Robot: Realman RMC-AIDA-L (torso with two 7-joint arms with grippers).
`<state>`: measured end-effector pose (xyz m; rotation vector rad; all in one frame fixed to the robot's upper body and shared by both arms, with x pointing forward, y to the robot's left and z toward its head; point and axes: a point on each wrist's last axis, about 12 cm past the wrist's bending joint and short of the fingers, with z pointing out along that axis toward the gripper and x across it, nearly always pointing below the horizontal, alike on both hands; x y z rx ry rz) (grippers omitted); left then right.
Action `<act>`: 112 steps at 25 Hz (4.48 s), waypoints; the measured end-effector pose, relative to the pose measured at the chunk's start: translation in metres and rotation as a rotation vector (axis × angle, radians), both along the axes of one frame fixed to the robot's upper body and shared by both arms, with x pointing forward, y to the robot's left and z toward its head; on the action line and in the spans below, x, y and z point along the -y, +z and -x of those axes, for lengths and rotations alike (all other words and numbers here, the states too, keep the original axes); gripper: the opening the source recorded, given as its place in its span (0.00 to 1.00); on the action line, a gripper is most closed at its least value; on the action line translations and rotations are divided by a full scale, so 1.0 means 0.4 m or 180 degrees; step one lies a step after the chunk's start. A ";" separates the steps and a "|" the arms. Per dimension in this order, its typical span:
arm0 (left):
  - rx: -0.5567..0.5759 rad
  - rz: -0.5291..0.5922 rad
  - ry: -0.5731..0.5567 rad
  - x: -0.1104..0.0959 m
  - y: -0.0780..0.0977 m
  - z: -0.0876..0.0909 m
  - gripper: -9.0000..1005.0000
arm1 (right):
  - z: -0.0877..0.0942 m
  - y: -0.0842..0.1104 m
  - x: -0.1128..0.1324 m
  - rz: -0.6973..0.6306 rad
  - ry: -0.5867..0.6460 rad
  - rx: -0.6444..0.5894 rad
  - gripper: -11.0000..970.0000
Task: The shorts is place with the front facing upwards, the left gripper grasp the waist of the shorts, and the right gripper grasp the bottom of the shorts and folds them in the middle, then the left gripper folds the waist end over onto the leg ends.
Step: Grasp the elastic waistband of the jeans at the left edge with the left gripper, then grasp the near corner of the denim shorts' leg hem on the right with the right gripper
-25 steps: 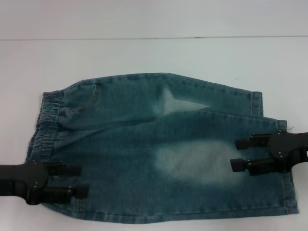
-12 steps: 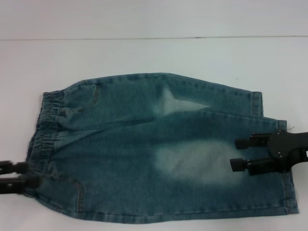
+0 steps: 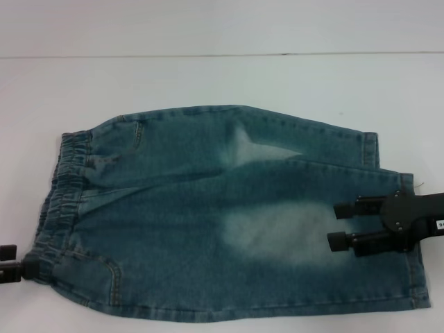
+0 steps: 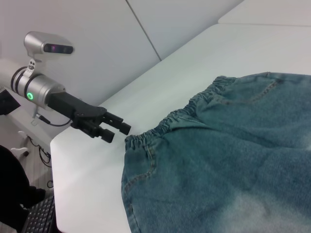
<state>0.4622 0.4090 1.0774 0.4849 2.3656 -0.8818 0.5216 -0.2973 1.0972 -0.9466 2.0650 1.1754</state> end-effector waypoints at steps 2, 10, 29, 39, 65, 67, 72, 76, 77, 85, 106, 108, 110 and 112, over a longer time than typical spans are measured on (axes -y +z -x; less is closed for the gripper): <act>0.0001 -0.0038 0.0026 0.000 -0.004 -0.003 0.80 | 0.000 0.000 0.000 0.0001 0.0001 -0.0001 0.90; -0.0076 -0.0138 -0.0021 0.019 -0.023 -0.015 0.78 | 0.001 -0.001 -0.001 -0.0003 0.0007 0.0005 0.90; -0.0086 -0.0174 -0.0109 0.044 -0.025 -0.022 0.29 | 0.001 -0.001 0.000 -0.0005 0.0004 0.0012 0.90; 0.0028 0.0066 -0.0157 0.065 0.008 -0.054 0.03 | -0.025 0.033 0.043 0.0146 -0.0102 -0.0069 0.90; 0.0182 0.0092 -0.0128 0.090 0.037 -0.117 0.03 | -0.016 0.077 0.100 0.1716 0.0506 -0.1026 0.89; 0.0180 0.0092 -0.0130 0.090 0.037 -0.117 0.03 | -0.018 0.076 0.096 0.1749 0.0522 -0.1056 0.89; 0.0169 0.0093 -0.0117 0.091 0.039 -0.119 0.03 | -0.019 0.066 0.085 0.1821 0.0576 -0.1119 0.89; 0.0163 0.0090 -0.0111 0.094 0.035 -0.120 0.03 | -0.022 0.059 0.076 0.1857 0.0577 -0.1132 0.89; 0.0163 0.0086 -0.0108 0.095 0.034 -0.121 0.03 | -0.024 0.057 0.075 0.1872 0.0565 -0.1133 0.89; 0.0159 0.0091 -0.0110 0.099 0.032 -0.121 0.04 | -0.042 0.053 0.062 0.1992 0.0544 -0.1091 0.88; 0.0145 0.0077 -0.0040 0.081 0.034 -0.112 0.07 | -0.059 0.046 0.024 0.1931 0.0533 -0.1003 0.55; 0.0138 0.0082 -0.0037 0.081 0.035 -0.112 0.07 | -0.059 0.044 0.025 0.1928 0.0519 -0.0990 0.49; 0.0139 0.0082 -0.0037 0.081 0.036 -0.113 0.07 | -0.058 0.039 0.024 0.1921 0.0513 -0.0992 0.43; 0.0139 0.0085 -0.0036 0.083 0.035 -0.113 0.08 | -0.057 0.033 0.022 0.1914 0.0515 -0.1001 0.37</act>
